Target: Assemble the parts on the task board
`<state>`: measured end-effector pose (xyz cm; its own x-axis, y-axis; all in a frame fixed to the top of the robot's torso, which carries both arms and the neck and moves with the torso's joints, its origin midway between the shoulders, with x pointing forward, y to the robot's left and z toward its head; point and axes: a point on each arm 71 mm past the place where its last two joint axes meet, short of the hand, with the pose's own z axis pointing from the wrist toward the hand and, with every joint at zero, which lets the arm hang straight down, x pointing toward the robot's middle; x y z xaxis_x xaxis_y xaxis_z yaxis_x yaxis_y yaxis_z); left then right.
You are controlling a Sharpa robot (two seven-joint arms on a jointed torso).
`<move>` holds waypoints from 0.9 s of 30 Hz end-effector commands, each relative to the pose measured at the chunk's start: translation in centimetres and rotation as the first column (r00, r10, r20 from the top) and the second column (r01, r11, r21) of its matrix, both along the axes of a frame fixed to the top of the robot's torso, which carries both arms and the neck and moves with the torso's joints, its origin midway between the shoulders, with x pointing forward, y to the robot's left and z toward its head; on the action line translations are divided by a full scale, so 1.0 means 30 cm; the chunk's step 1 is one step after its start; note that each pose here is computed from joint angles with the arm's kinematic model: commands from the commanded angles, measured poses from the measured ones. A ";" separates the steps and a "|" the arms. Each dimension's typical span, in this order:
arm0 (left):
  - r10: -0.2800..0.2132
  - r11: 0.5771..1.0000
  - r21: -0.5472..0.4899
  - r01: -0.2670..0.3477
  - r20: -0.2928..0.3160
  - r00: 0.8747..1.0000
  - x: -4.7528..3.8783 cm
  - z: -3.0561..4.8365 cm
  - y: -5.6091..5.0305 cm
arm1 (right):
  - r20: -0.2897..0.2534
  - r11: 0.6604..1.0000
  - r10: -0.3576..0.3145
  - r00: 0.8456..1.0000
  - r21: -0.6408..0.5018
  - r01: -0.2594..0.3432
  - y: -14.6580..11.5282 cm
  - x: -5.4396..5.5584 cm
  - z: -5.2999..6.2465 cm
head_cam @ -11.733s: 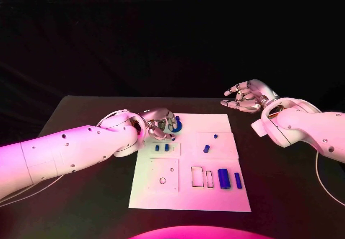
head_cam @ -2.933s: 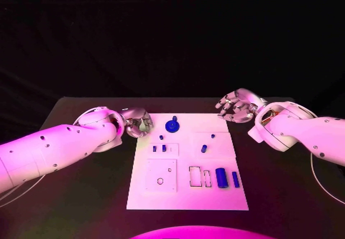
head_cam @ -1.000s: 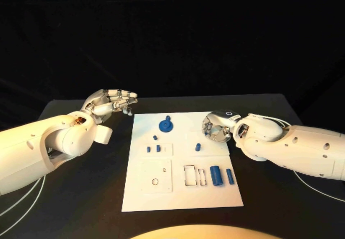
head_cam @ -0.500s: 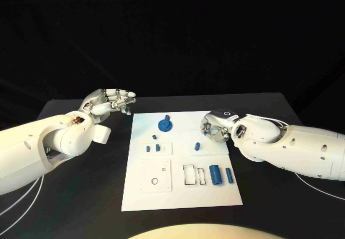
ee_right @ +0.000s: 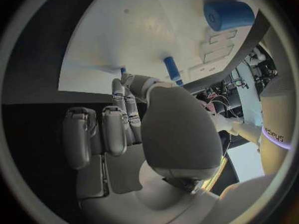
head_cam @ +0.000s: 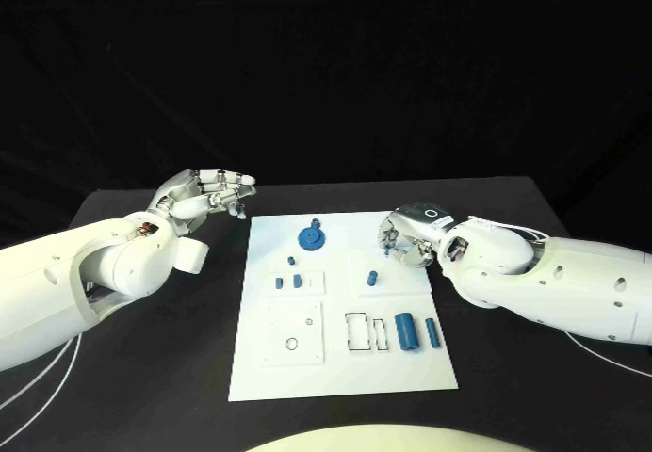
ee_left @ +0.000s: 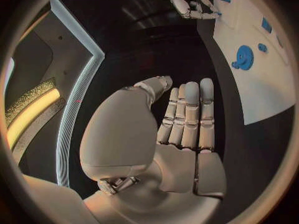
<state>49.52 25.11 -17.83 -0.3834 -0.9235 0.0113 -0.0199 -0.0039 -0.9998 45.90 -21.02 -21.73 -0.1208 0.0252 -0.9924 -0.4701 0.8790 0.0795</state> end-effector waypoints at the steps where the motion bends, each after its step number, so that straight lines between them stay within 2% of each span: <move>1: -0.010 1.000 -0.010 0.010 0.001 1.000 0.001 0.003 -0.005 | 0.040 1.000 -0.003 0.999 0.026 0.001 0.001 -0.004 0.029; 9: -0.009 1.000 -0.011 0.009 0.001 1.000 0.004 0.001 -0.008 | 0.059 0.996 0.011 0.998 0.082 -0.016 0.004 -0.034 0.092; 14: -0.011 1.000 -0.012 0.011 0.001 1.000 0.006 0.000 -0.014 | 0.053 0.990 0.049 0.997 0.127 -0.055 0.046 -0.070 0.108; 21: -0.009 1.000 -0.014 0.009 0.002 1.000 0.012 -0.005 -0.026 | 0.024 0.971 0.147 0.989 0.188 -0.149 0.166 -0.152 0.091; 27: -0.004 1.000 -0.015 0.004 0.000 1.000 0.019 -0.011 -0.037 | 0.001 0.952 0.224 0.975 0.215 -0.219 0.263 -0.211 0.052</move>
